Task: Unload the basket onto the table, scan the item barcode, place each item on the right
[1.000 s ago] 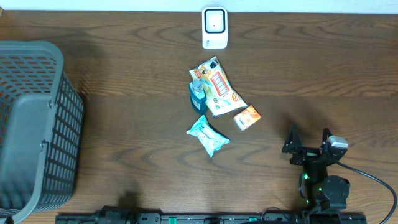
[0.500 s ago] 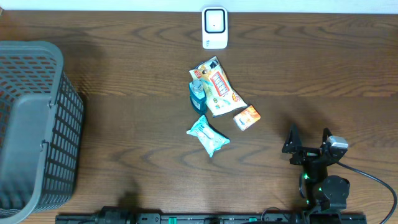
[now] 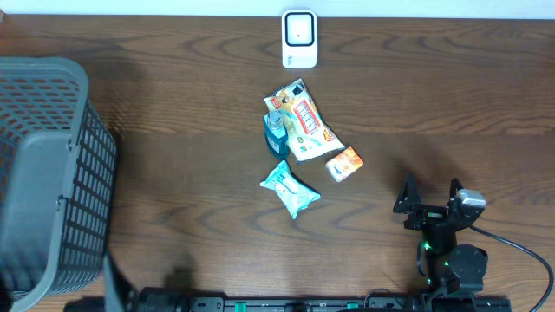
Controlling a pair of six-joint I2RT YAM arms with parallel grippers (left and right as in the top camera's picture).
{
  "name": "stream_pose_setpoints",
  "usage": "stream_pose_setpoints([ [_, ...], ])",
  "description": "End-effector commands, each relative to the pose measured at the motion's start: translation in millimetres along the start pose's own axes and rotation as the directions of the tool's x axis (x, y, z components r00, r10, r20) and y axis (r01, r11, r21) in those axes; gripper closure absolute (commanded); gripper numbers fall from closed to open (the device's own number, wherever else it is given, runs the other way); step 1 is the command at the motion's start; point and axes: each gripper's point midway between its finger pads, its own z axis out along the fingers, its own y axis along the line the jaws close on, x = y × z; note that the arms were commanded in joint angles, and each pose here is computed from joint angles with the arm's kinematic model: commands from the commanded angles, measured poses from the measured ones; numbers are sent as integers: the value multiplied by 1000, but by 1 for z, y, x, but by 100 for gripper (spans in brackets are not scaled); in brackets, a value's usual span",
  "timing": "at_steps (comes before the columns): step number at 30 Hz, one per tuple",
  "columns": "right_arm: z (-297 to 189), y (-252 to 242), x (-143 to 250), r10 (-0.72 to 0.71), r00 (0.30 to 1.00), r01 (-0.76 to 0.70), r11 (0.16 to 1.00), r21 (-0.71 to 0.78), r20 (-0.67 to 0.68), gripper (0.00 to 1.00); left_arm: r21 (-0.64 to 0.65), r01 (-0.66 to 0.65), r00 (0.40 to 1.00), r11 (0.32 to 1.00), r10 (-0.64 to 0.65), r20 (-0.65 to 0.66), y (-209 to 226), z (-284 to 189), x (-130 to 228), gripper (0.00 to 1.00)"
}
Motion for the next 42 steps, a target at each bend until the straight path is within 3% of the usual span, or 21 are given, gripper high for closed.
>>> stream_pose_setpoints([
  [1,0,-1,0,-9,1000,9,1000,5,2,1,-1,31,997,1000,-31,-71,-6,11,32,0],
  [13,0,-1,0,-9,1000,9,1000,5,2,1,99,56,964,994,-27,-265,-46,20,144,0],
  [19,0,-1,0,-9,1000,9,1000,5,2,1,93,138,939,986,-100,-330,-62,18,199,0],
  [30,0,1,0,1,1000,-1,1000,-6,-1,1,77,207,877,975,-150,-456,-80,0,267,0],
  [35,-2,24,6,169,984,-176,976,-131,-58,1,52,258,830,965,-193,-524,-89,-13,300,0],
  [42,-4,34,7,358,927,-373,913,-165,-114,1,48,267,788,962,-189,-586,-98,-31,336,0],
])
